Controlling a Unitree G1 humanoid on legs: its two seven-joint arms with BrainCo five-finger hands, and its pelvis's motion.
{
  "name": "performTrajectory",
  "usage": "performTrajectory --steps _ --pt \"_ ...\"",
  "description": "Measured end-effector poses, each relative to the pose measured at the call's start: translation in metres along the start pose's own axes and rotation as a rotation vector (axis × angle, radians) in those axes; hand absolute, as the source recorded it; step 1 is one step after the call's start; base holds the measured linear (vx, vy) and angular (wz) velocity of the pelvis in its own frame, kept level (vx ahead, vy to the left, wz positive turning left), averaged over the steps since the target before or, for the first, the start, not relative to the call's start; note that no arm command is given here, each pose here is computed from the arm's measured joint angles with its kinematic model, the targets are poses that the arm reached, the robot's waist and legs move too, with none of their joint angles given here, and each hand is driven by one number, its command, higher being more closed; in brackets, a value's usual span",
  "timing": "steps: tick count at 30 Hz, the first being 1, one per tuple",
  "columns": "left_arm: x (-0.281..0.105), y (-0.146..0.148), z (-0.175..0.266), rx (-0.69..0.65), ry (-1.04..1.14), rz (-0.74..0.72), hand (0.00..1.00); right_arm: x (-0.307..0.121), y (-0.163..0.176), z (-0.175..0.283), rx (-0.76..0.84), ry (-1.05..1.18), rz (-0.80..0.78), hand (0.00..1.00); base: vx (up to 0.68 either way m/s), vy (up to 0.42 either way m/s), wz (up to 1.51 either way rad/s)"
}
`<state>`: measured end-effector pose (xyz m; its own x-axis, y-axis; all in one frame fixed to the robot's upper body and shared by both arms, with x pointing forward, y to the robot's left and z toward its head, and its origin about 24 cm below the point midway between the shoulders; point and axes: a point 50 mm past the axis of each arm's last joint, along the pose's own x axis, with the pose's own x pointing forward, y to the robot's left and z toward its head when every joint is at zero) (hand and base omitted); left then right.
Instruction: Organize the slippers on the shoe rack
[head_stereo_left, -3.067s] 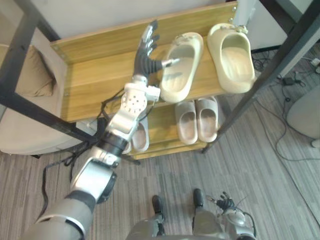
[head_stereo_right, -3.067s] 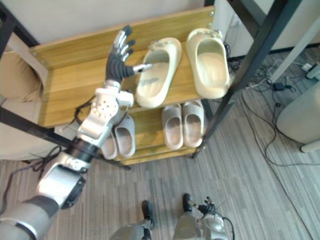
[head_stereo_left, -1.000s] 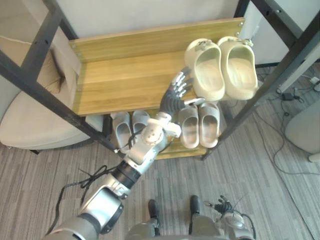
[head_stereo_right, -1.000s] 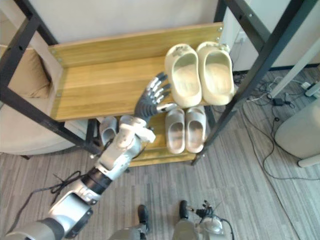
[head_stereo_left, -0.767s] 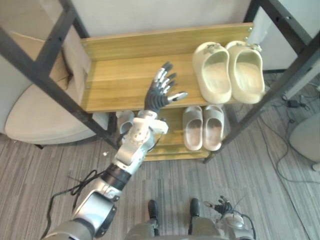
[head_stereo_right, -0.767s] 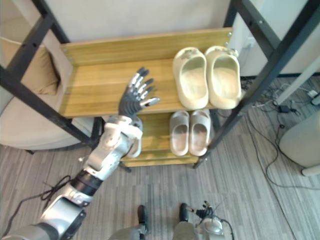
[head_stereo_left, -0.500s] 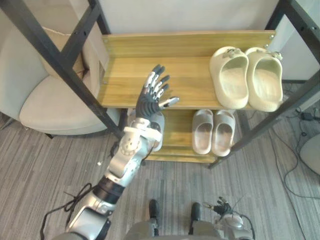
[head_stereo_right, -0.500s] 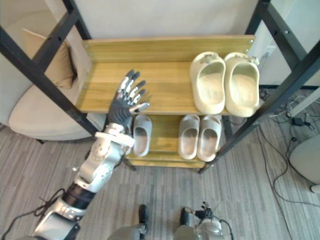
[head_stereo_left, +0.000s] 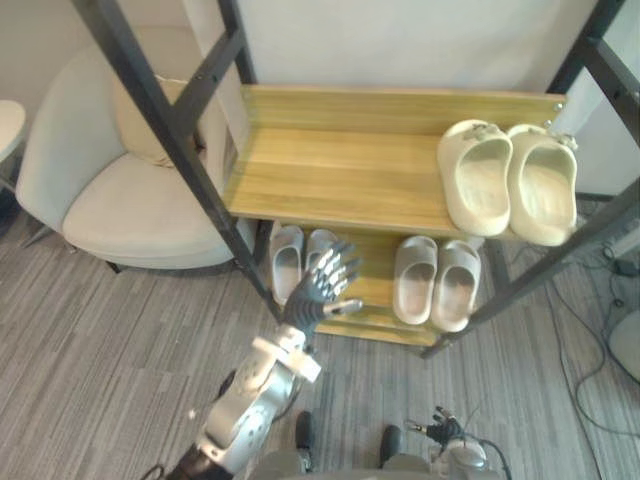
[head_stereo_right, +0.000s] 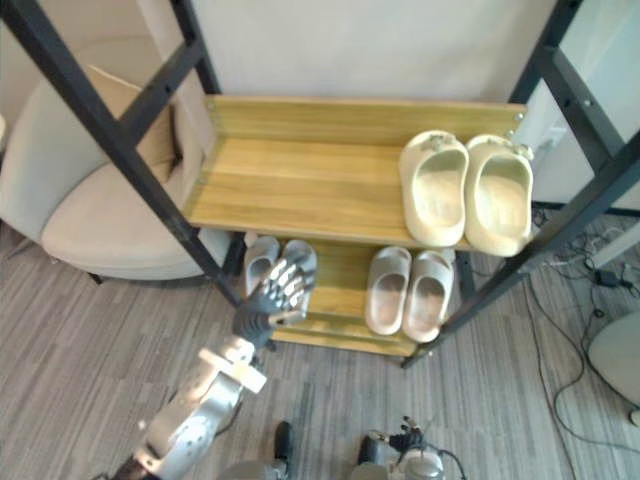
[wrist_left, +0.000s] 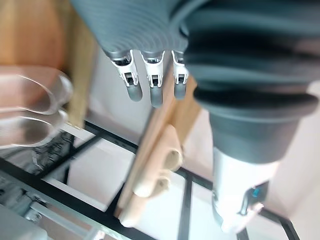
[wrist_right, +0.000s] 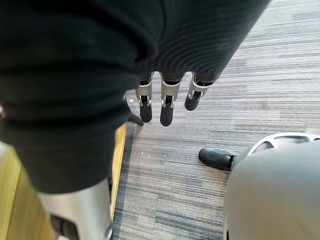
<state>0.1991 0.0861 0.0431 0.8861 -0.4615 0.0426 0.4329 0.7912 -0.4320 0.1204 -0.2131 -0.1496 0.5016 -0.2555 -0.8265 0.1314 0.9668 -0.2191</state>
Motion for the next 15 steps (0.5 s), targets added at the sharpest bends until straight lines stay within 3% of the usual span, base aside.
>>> performTrajectory --steps 2,7,15 --pt "-0.017 0.02 -0.024 -0.016 0.102 0.105 0.0 0.0 0.0 0.0 -0.022 -0.001 0.0 0.0 0.03 -0.016 0.06" --pt "-0.057 0.07 -0.069 0.107 0.335 0.367 0.0 0.0 -0.001 0.001 -0.034 -0.005 -0.001 0.0 0.01 -0.01 0.04" --pt "-0.108 0.117 -0.11 0.291 0.633 0.654 0.0 0.0 -0.003 0.001 0.002 -0.003 -0.016 0.0 0.01 -0.003 -0.01"
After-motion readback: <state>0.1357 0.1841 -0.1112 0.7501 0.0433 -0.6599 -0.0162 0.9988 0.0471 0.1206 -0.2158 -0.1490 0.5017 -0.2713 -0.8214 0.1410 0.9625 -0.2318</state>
